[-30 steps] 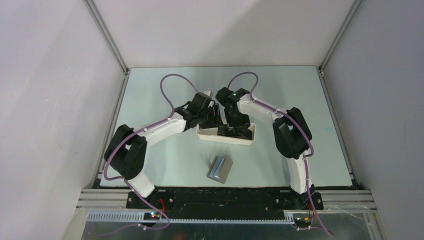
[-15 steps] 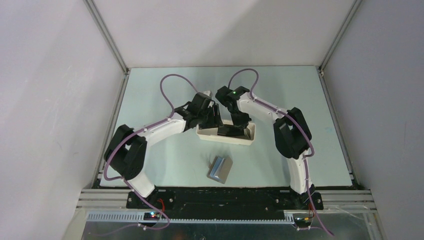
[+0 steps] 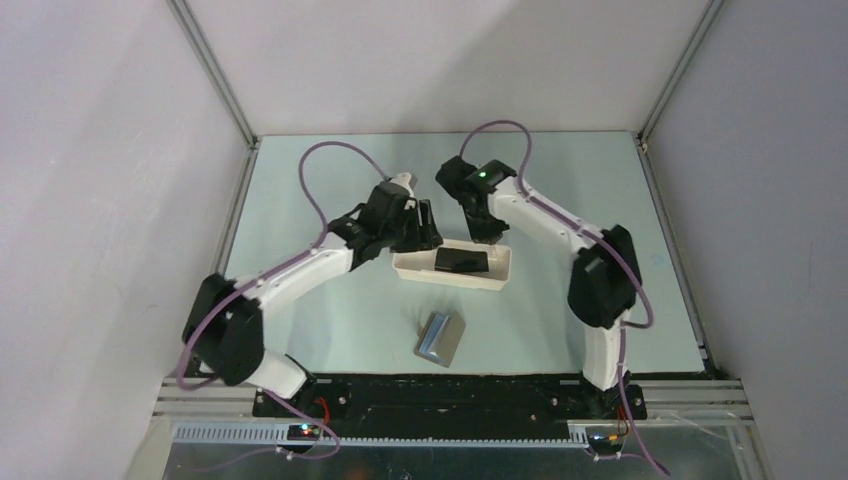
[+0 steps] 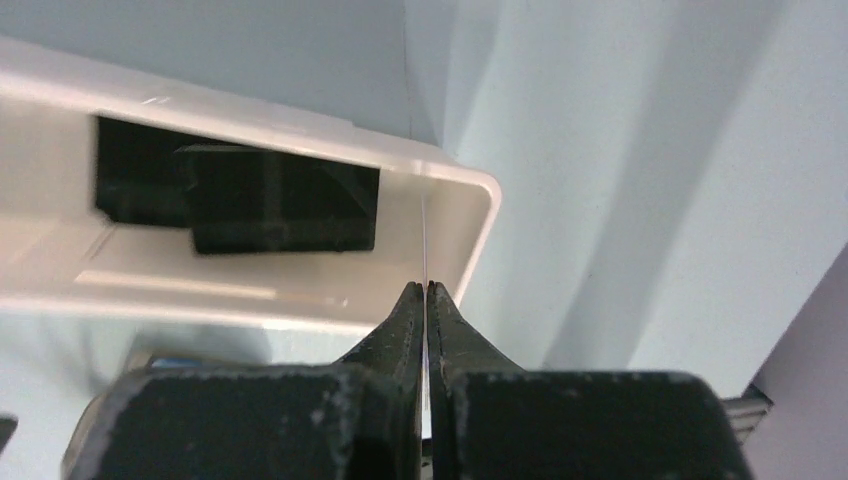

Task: Put the credit cards into the card holder
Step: Pick up the credit card from the storage box.

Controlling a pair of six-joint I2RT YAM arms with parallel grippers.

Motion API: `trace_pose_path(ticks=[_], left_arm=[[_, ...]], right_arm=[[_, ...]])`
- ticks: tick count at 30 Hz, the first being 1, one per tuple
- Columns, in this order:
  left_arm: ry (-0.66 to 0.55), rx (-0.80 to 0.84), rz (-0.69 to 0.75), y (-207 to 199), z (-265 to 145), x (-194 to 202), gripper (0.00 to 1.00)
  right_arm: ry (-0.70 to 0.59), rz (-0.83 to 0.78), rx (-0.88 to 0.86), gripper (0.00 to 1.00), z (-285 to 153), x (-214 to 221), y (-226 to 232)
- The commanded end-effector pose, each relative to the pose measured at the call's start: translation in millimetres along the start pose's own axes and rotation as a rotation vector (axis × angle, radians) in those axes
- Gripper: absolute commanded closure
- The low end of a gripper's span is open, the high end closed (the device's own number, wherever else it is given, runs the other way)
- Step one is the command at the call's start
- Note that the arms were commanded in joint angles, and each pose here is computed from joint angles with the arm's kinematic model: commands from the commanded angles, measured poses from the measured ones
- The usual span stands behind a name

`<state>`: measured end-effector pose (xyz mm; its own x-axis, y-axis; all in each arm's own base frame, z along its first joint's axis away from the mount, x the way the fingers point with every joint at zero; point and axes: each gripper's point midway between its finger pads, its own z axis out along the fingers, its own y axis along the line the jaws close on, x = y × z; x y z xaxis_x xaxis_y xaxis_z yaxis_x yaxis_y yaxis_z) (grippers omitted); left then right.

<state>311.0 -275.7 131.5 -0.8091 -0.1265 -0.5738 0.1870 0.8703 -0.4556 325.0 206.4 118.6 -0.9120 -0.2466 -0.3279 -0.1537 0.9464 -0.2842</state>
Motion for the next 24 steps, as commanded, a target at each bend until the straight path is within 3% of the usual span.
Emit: trace_pose_path(ticks=[1,5,9,15,20,24], left_arm=[[-0.168,0.066,0.105,-16,-51,-34,0.33],[-0.268,0.14,0.209,-27,-93,-46,0.32],[-0.294,0.331,0.348,-56,-134,-39,0.3],[-0.142,0.74,0.493,-109,-182,9,0.3],[-0.044,0.902,0.55,-131,-199,36,0.3],[0.076,1.01,0.563,-148,-203,58,0.31]], right_arm=[[-0.194,0.037,-0.184,1.0,-83,-29,-18],[-0.229,0.009,-0.394,1.0,-120,-19,-21],[-0.227,-0.06,-0.635,1.0,-147,1,-11],[-0.315,-0.161,-0.982,1.0,-205,45,-2],[-0.303,-0.238,-1.266,1.0,-249,80,12],[-0.263,-0.273,-1.398,1.0,-266,97,17]])
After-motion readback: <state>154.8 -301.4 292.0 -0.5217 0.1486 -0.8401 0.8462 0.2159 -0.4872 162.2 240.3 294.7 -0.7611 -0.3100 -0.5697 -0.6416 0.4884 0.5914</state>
